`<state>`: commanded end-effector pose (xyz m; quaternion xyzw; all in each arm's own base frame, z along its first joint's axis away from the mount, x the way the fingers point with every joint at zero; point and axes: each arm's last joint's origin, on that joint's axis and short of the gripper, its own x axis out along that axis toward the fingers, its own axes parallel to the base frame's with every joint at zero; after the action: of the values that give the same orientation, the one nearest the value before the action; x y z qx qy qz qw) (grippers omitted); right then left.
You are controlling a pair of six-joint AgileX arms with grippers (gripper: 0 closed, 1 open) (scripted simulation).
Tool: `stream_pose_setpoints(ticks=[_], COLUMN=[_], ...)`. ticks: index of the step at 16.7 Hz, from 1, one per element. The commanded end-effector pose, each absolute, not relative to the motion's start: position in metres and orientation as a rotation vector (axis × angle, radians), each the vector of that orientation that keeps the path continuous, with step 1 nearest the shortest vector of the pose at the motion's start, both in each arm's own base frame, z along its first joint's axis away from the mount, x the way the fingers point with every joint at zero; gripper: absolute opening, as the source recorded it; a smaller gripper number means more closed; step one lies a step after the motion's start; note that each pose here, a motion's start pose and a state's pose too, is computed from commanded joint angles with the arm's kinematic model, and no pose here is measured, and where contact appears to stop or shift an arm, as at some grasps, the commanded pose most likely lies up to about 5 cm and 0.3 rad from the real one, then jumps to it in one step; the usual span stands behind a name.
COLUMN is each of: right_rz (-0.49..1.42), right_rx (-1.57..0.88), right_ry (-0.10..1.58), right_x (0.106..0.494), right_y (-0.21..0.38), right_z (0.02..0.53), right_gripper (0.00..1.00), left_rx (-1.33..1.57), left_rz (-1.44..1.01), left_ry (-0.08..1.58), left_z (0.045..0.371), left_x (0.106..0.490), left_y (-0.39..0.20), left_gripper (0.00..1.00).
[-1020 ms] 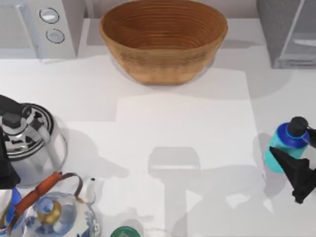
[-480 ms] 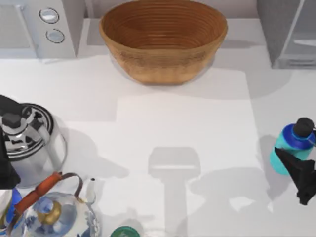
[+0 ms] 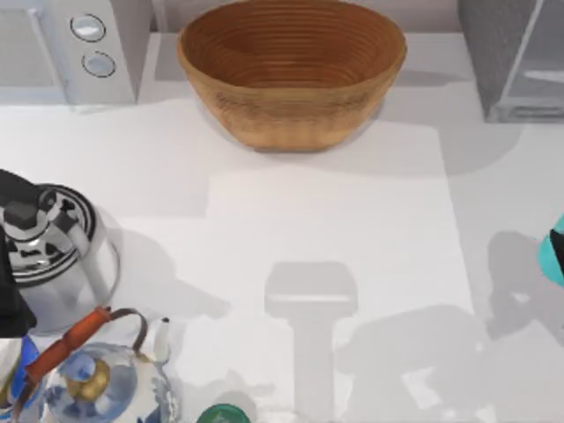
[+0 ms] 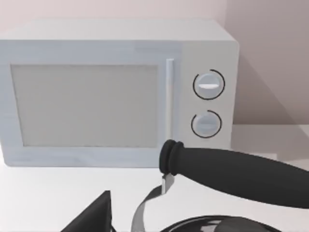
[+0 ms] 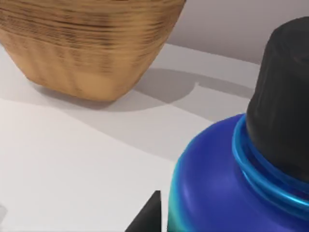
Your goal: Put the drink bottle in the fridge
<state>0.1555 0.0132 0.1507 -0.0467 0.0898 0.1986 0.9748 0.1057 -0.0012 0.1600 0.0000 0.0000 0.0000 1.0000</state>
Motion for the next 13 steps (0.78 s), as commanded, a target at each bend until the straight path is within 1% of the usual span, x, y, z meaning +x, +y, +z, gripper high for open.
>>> stream_pose_setpoints(ticks=[3, 6, 10, 13], right_rz=[0.266, 0.142, 0.025, 0.000], right_rx=[-0.077, -0.045, -0.008, 0.000], right_ry=[0.081, 0.012, -0.005, 0.000], right_x=[0.137, 0.120, 0.108, 0.106], right_y=[0.008, 0.004, 0.000, -0.001], right_z=[0.165, 0.170, 0.163, 0.160], right_gripper=[0.01, 0.01, 0.01, 0.01], left_rx=[0.000, 0.000, 0.000, 0.000], left_rz=[0.000, 0.000, 0.000, 0.000], left_ry=[0.000, 0.000, 0.000, 0.000], left_z=[0.160, 0.160, 0.160, 0.160], left_x=[0.106, 0.106, 0.106, 0.106], left_y=[-0.001, -0.001, -0.001, -0.001], left_gripper=[1.00, 1.00, 1.00, 1.00])
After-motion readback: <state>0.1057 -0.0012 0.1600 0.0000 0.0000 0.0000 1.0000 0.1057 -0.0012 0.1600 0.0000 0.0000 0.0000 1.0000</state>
